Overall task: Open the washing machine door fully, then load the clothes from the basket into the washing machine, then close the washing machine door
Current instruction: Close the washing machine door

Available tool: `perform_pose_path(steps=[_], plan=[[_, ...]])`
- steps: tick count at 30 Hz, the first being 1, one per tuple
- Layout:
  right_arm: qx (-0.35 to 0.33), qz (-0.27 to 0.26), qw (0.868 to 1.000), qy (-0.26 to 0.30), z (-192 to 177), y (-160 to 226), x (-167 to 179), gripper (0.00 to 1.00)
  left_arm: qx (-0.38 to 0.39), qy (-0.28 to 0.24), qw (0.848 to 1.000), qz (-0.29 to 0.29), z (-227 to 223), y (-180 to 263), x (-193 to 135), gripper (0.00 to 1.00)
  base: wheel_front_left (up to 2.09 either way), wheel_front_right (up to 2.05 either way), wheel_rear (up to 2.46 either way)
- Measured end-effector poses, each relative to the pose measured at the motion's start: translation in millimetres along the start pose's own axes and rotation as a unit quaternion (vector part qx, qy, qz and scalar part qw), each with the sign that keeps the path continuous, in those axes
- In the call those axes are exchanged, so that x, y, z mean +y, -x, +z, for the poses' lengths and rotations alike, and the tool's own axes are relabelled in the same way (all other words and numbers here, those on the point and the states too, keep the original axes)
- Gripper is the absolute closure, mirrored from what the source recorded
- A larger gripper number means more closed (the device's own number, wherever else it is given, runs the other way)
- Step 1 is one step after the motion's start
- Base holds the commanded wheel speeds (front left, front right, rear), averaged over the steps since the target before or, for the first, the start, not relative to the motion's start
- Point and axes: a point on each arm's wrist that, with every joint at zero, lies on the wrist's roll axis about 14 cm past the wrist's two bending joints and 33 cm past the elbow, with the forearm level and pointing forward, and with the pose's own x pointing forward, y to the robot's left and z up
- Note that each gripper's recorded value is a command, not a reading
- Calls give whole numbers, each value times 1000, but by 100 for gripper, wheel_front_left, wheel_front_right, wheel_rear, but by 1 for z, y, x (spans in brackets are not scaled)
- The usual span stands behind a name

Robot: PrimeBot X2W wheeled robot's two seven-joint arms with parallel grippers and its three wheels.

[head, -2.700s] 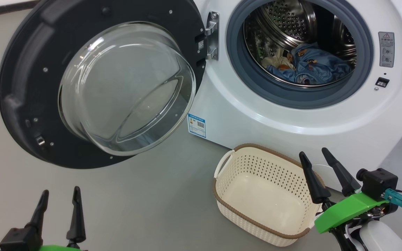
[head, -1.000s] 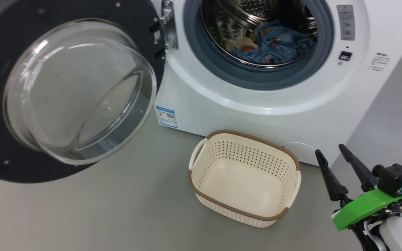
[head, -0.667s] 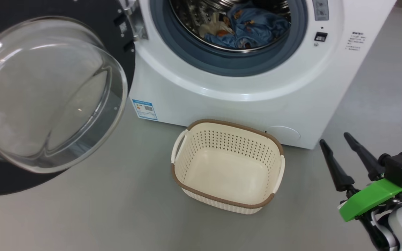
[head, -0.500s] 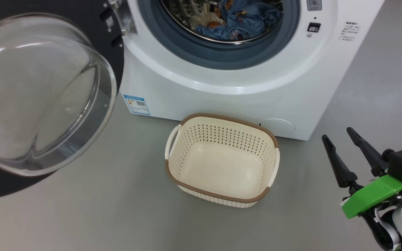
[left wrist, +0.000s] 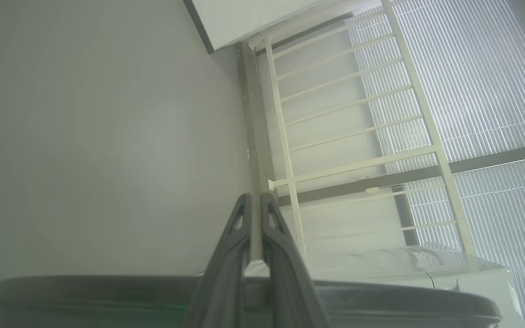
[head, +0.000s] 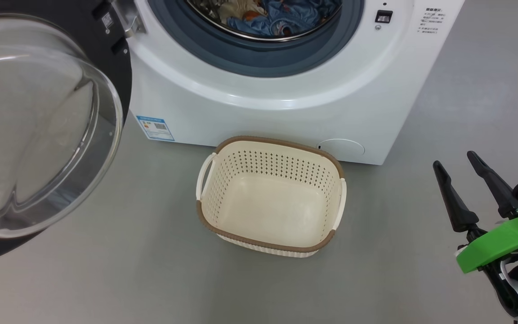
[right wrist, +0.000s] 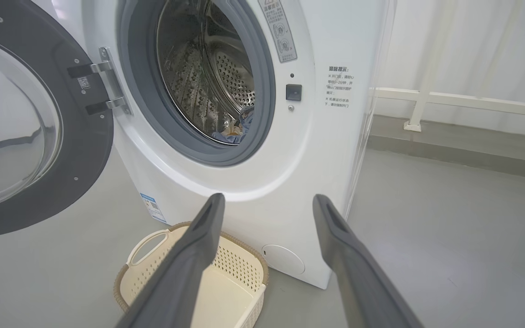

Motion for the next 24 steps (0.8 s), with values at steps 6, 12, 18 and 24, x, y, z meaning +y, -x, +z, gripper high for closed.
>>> perform_pose_path(steps=[6, 12, 18, 24], plan=[[-8, -2, 1000, 3, 7, 0, -1, 0, 56, -40, 997, 16, -10, 4, 5, 100, 0, 0, 0], [-7, -7, 1000, 2, 7, 5, -2, 0, 111, -76, 991, 22, -17, 14, 8, 100, 0, 0, 0], [-9, 9, 1000, -4, 7, 0, 12, 0, 177, -102, 979, 20, -26, 29, 10, 100, 0, 0, 0], [-9, 22, 1000, -2, 7, -3, 22, 0, 241, -126, 962, 1, -44, 45, 10, 100, 0, 0, 0]])
